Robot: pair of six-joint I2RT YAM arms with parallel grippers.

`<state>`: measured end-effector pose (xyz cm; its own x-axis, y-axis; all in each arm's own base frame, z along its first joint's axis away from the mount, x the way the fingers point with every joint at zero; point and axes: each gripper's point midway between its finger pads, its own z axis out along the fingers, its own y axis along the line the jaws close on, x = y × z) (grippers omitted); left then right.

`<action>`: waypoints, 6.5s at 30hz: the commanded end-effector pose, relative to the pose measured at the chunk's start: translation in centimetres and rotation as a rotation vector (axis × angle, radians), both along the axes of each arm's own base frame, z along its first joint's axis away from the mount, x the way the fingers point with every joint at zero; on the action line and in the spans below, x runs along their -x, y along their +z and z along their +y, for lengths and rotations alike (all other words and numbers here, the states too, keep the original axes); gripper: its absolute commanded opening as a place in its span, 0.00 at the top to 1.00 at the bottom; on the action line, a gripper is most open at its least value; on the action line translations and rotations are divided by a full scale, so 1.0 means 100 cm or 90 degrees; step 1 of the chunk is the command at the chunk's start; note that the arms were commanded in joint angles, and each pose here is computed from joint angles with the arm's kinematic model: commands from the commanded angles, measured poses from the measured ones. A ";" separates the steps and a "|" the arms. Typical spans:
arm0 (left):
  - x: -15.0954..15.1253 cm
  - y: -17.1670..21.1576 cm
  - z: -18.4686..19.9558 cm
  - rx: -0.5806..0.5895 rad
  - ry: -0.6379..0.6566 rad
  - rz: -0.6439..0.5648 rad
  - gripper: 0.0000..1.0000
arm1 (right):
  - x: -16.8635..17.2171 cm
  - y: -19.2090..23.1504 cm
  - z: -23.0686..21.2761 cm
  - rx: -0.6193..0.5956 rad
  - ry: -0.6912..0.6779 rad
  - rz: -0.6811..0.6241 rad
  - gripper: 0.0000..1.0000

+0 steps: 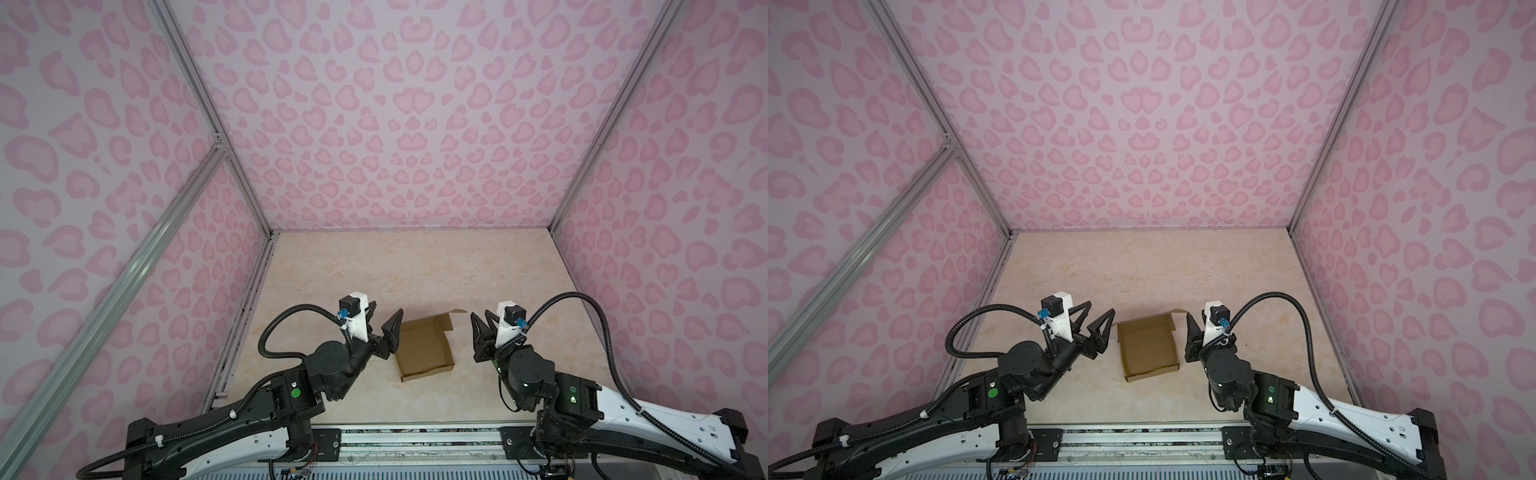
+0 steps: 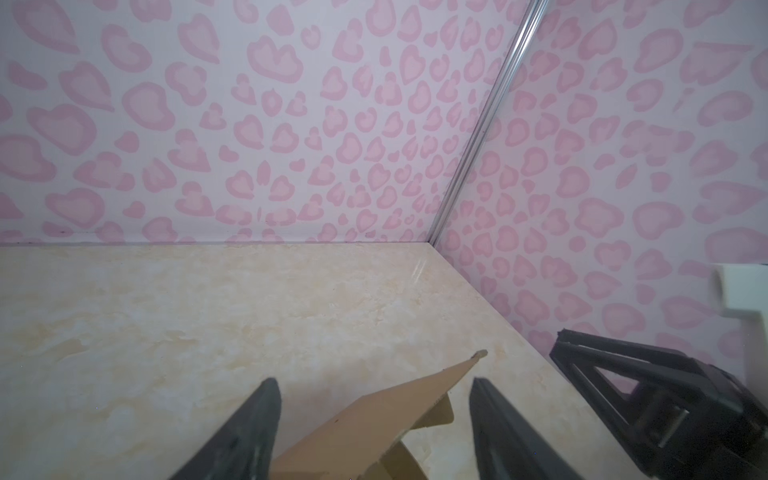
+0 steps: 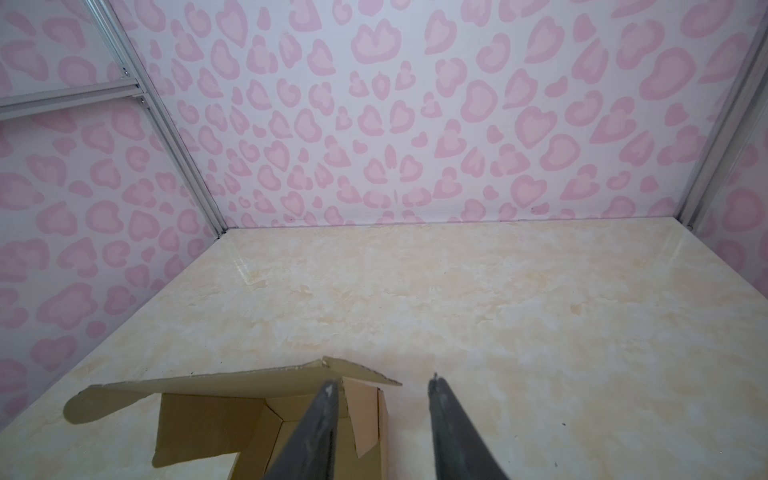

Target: Fold the paper box

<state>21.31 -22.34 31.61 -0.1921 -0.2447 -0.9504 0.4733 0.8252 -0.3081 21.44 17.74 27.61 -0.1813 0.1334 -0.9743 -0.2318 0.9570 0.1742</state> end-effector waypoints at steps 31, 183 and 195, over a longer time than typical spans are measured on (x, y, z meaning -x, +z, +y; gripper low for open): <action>-0.091 -0.104 -0.041 -0.144 -0.101 0.200 0.25 | -0.084 -0.053 0.075 0.039 0.148 0.254 0.63; -0.030 -0.245 -0.034 0.100 0.012 0.529 0.73 | -0.012 -0.208 0.126 0.035 0.362 0.519 0.64; -0.031 -0.238 -0.050 0.119 -0.010 0.529 0.72 | -0.001 -0.200 0.138 0.009 0.389 0.518 0.64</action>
